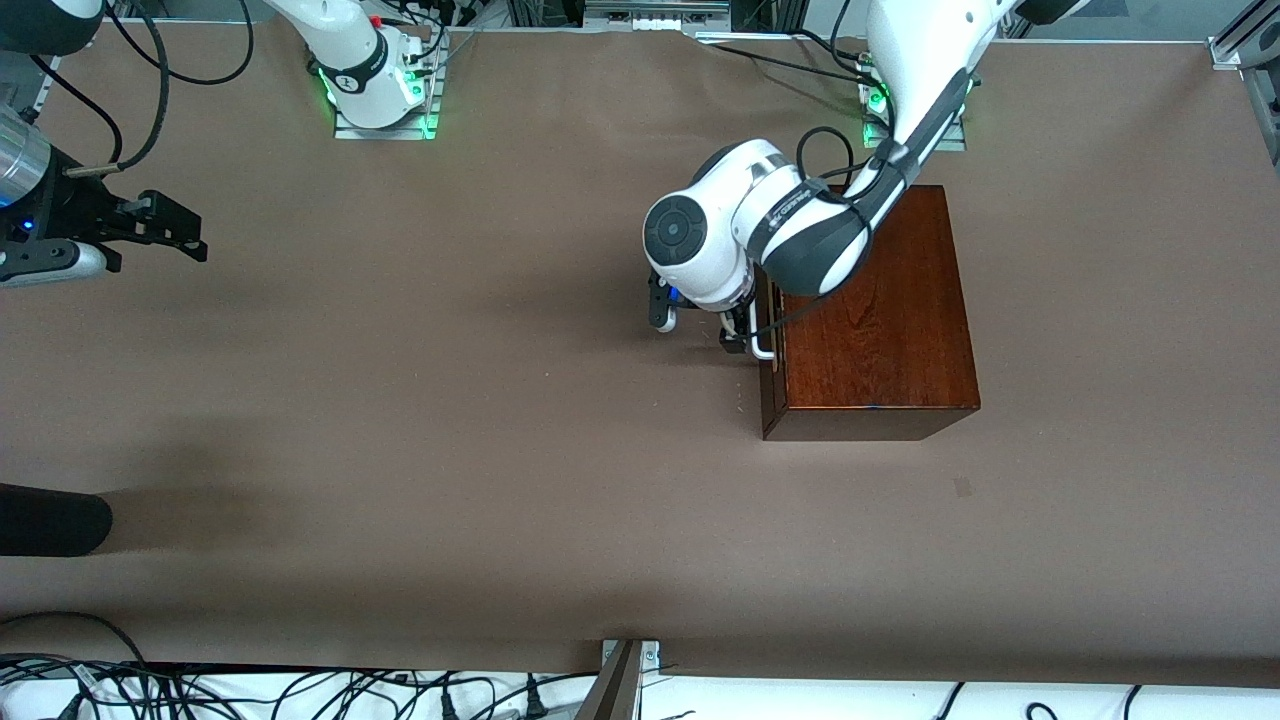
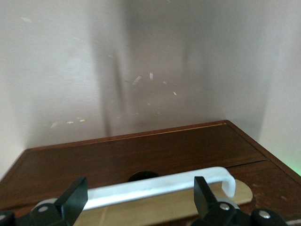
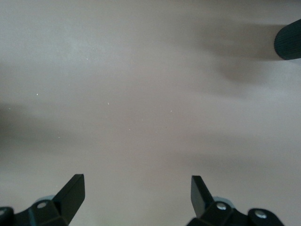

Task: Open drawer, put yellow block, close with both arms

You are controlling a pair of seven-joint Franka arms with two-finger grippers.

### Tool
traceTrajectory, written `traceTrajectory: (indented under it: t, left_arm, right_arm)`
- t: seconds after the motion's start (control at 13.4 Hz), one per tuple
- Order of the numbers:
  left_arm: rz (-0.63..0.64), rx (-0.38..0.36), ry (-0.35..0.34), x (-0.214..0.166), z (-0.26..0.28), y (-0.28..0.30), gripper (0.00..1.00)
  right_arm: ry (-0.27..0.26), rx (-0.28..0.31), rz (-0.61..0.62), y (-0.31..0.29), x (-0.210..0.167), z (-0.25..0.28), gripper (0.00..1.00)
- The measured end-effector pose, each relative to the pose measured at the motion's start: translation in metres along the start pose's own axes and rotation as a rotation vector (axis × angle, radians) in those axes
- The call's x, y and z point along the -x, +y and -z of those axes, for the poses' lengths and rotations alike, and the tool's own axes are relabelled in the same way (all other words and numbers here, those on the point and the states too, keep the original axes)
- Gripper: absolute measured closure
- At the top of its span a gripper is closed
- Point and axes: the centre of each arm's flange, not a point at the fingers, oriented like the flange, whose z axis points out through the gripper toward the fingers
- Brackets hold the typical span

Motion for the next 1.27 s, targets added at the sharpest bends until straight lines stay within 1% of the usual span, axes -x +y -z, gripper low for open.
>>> traceTrajectory:
  t: [0.15, 0.3, 0.37, 0.52, 0.6, 0.67, 0.9, 1.05, 1.12, 1.27]
  left_arm:
    - [0.129, -0.039, 0.08, 0.015, 0.057, 0.009, 0.0]
    - [0.261, -0.097, 0.118, 0.044, 0.113, 0.02, 0.0]
    - [0.318, -0.104, 0.115, 0.07, 0.133, 0.019, 0.0]
    - [0.44, -0.088, 0.104, 0.142, 0.16, 0.003, 0.0]
    - [0.505, -0.062, 0.096, 0.184, 0.166, -0.009, 0.0]
    - [0.556, -0.043, 0.096, 0.217, 0.169, -0.018, 0.0]
    - [0.683, -0.041, 0.13, 0.288, 0.191, -0.031, 0.0]
    - [0.805, -0.022, 0.146, 0.33, 0.194, -0.037, 0.0]
    - [0.869, -0.001, 0.165, 0.346, 0.191, -0.04, 0.0]
    - [0.998, 0.03, 0.178, 0.364, 0.186, -0.044, 0.0]
  right_arm:
    - [0.004, 0.001, 0.0, 0.0, -0.003, -0.002, 0.0]
    - [0.008, 0.002, 0.001, 0.0, -0.003, -0.002, 0.0]
    - [0.009, 0.002, 0.001, 0.0, -0.003, -0.001, 0.0]
    - [0.01, 0.002, 0.002, -0.001, -0.003, -0.001, 0.0]
    - [0.01, 0.002, 0.003, -0.001, -0.003, -0.001, 0.0]
    - [0.01, 0.002, 0.003, -0.001, -0.003, -0.001, 0.0]
    - [0.01, 0.002, 0.003, -0.001, -0.004, -0.001, 0.0]
    - [0.01, 0.002, 0.003, -0.001, -0.004, -0.001, 0.0]
    - [0.01, 0.002, 0.003, -0.001, -0.004, -0.001, 0.0]
    - [0.01, 0.002, 0.003, -0.001, -0.004, -0.001, 0.0]
